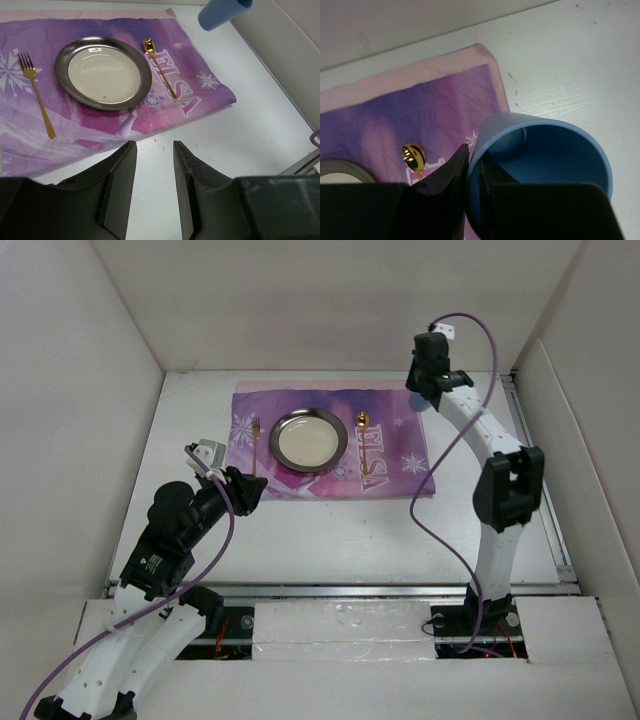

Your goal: Set the dinner table for one person

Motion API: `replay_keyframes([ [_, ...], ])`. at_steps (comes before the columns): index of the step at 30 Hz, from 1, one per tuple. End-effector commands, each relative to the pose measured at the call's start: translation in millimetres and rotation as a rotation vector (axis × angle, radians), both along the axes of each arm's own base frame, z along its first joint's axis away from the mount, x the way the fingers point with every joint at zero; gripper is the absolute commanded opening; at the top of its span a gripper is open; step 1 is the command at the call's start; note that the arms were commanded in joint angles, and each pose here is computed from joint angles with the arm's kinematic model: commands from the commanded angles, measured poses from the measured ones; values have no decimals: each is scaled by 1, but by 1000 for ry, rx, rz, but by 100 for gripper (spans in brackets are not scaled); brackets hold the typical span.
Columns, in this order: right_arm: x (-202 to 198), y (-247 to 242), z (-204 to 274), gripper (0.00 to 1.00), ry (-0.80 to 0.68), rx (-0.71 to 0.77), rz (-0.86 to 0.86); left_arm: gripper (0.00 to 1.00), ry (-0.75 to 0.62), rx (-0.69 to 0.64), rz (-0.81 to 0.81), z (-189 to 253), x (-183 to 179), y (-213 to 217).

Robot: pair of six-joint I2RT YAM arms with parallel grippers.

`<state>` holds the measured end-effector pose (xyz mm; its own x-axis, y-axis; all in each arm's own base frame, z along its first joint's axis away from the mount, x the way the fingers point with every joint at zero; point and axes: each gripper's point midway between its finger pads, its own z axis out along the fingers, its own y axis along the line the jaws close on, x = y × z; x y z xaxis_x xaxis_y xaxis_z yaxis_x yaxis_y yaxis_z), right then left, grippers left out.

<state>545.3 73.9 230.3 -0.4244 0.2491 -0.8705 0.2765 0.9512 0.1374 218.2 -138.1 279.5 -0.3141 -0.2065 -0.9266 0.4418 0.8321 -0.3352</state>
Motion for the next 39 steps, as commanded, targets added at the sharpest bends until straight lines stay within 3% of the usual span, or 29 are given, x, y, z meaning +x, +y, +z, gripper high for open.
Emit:
replay_keyframes([
  [1, 18, 23, -35, 0, 145, -136, 123, 33, -29, -3, -7, 7, 5, -3],
  [2, 34, 28, -12, 0, 85, -129, 134, 33, -27, 0, -3, 6, 6, -2],
  [4, 47, 37, -34, 0, 140, -141, 174, 33, -28, -1, 3, 7, 6, -1],
  [9, 77, 55, -18, 0, 84, -151, 233, 33, -16, 9, 9, 4, 8, -1],
  [23, 93, 71, -70, 0, 121, -146, 275, 32, -6, 17, 48, 1, 14, 4],
  [26, 97, 72, -78, 12, 121, -148, 273, 32, 0, 17, 49, 0, 13, 4],
  [29, 98, 73, -76, 18, 115, -145, 275, 32, -2, 18, 52, 0, 15, 4],
  [31, 99, 72, -71, 32, 101, -146, 267, 32, 12, 25, 45, -4, 15, 3],
  [34, 97, 72, -63, 43, 84, -138, 266, 32, 7, 25, 40, -3, 15, 2],
  [39, 95, 69, -10, 55, -23, -123, 243, 33, 10, 25, 48, -3, 16, 3],
])
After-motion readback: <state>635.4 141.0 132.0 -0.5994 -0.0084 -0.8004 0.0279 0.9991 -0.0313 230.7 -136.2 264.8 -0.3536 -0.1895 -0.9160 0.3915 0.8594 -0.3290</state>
